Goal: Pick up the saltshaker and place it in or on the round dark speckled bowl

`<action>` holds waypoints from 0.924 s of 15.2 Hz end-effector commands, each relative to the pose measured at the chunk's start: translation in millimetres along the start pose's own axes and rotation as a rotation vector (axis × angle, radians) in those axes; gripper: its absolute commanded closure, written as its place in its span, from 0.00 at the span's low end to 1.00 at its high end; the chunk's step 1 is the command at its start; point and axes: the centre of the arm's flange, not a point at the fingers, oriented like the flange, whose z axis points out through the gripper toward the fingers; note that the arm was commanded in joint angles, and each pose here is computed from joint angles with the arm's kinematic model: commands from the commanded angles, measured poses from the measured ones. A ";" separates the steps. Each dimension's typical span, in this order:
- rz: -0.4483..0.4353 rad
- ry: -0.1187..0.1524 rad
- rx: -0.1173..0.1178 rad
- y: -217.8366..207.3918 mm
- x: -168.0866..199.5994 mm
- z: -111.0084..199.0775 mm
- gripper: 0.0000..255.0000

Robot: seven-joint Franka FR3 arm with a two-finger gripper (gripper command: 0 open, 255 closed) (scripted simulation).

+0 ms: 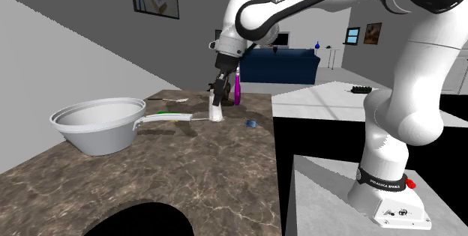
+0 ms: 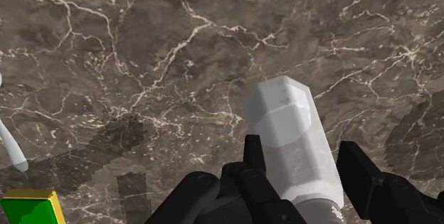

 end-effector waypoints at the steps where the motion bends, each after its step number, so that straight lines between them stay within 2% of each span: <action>1: 0.000 0.000 0.000 -1.3 2.6 -9.5 1.00; 4: 0.000 0.000 0.000 -2.9 5.8 -22.6 1.00; 14: 0.000 0.000 0.000 -133.2 20.5 -7.0 1.00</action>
